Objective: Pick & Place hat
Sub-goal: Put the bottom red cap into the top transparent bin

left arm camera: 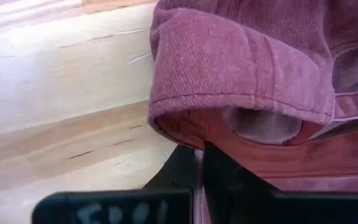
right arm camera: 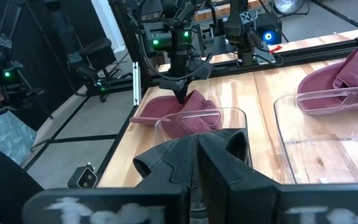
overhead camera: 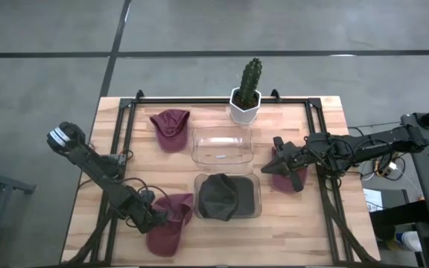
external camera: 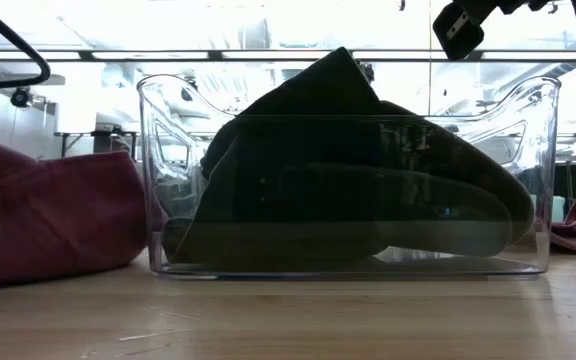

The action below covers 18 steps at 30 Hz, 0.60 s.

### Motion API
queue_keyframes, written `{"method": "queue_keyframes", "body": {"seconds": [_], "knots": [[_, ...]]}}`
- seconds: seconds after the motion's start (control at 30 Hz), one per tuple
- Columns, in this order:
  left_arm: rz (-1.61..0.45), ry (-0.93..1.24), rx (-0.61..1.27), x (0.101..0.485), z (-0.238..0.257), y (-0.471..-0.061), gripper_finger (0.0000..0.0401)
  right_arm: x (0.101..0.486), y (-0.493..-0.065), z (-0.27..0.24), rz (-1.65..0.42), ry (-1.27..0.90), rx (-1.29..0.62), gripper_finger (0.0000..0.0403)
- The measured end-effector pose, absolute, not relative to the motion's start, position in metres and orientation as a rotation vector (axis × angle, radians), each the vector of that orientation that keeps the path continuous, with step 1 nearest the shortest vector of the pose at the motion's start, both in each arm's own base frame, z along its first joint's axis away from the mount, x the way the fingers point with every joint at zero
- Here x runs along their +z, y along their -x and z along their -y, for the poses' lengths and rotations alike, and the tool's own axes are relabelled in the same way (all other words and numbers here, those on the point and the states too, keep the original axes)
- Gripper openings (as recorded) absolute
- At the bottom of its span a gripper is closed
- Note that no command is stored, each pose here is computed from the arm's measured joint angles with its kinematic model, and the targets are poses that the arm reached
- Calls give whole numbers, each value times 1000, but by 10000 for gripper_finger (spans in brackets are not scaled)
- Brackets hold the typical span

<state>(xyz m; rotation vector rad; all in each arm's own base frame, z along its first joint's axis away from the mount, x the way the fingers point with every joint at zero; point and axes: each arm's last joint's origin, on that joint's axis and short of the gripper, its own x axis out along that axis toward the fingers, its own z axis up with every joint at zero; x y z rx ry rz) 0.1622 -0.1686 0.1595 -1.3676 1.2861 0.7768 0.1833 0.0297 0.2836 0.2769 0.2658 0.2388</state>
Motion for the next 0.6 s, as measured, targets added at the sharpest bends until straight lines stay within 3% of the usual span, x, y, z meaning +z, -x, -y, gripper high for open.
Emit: {"method": "queue_keyframes", "body": {"seconds": [0.3,0.6], "knots": [[-1299,1381,785,173,164,-157,9,284,-183,-30,-266,-277,238,18],[-1351,1314,916,227,145,-137,7,284,-183,-30,-266,-277,238,18]]}}
